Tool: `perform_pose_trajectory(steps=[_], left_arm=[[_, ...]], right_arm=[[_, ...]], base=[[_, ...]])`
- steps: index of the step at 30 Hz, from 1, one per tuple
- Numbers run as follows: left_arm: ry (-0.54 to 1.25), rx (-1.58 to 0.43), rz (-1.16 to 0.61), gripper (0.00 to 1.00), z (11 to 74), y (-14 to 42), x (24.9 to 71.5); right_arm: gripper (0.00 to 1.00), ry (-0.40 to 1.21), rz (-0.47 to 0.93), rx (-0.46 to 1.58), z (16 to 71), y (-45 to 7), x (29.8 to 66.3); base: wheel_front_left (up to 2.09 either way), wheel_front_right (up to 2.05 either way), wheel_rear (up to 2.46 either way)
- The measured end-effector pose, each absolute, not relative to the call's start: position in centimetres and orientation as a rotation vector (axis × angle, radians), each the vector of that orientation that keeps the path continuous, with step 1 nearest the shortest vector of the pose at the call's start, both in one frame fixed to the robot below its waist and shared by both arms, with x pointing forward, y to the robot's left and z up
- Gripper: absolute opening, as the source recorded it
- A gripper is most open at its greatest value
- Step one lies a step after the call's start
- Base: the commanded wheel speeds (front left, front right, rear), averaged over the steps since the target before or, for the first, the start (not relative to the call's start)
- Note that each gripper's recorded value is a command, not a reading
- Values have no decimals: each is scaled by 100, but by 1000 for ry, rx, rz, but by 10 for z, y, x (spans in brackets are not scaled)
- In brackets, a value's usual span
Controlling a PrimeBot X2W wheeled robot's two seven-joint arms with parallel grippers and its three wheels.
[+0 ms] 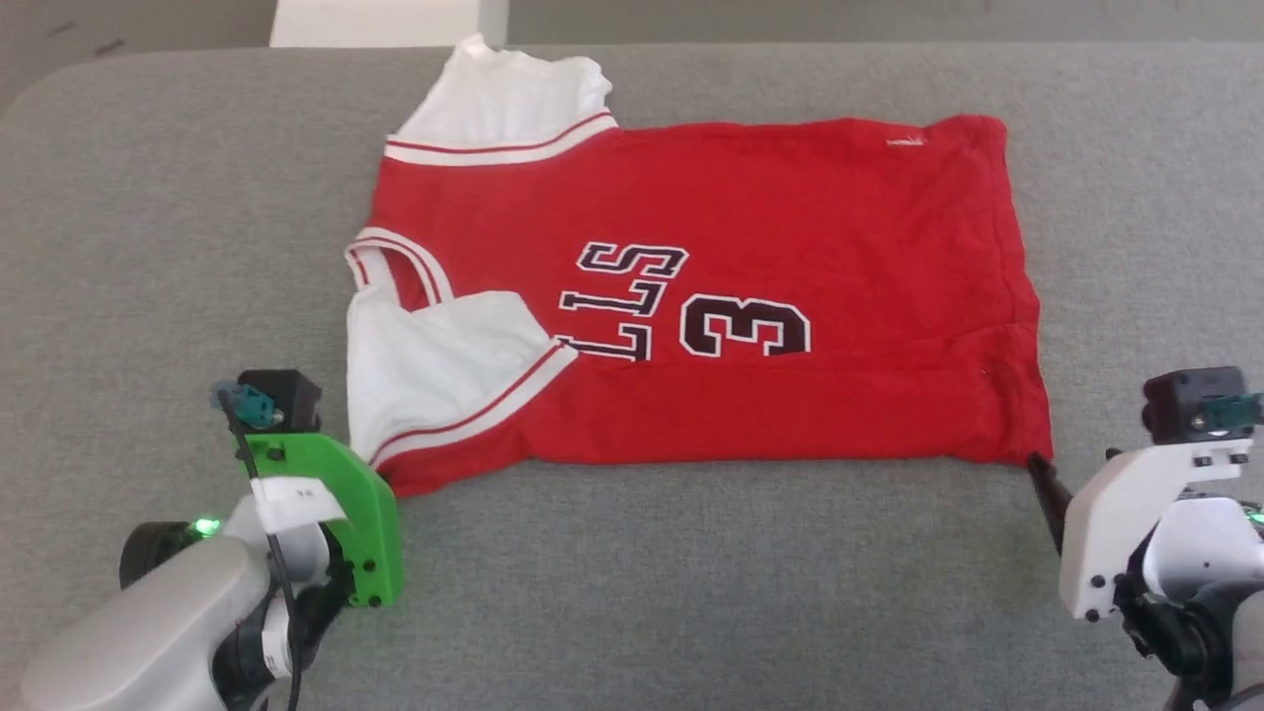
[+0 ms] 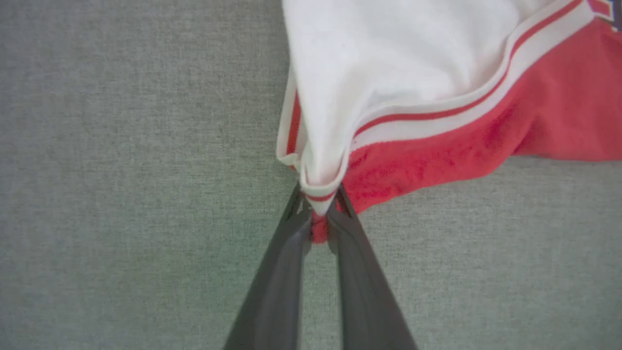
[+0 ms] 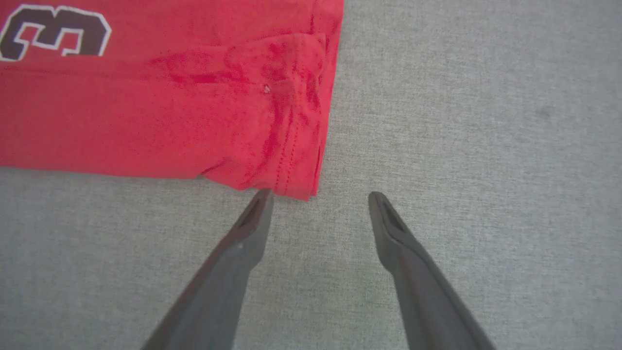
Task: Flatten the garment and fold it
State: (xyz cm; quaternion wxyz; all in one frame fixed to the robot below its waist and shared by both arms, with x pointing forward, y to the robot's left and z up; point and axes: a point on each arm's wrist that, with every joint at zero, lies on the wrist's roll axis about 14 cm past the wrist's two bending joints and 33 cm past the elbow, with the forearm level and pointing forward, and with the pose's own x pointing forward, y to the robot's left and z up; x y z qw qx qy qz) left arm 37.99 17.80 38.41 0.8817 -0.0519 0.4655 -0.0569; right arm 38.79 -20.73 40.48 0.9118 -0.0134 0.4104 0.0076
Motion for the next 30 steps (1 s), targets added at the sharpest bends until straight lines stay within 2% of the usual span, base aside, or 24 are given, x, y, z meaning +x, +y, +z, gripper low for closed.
perform_pose_trajectory(steps=[9, 16, 18, 19, 30], left_arm=[[904, -133, -137, 0, 409, 172, 371], [936, -133, -133, 0, 397, 173, 368], [947, -126, -130, 0, 393, 174, 367], [952, -120, -129, 0, 391, 175, 366], [965, -106, -133, 0, 392, 179, 359]], right_arm=[[100, 936, 45, -55, 390, -195, 402], [100, 1034, 45, -79, 367, -191, 408], [13, 1048, 51, -78, 363, -189, 409], [0, 1051, 54, -78, 362, -188, 410], [0, 1045, 76, -72, 371, -188, 403]], base=[[0, 0, 0], [0, 0, 0], [0, 0, 0], [0, 0, 0], [0, 0, 0]])
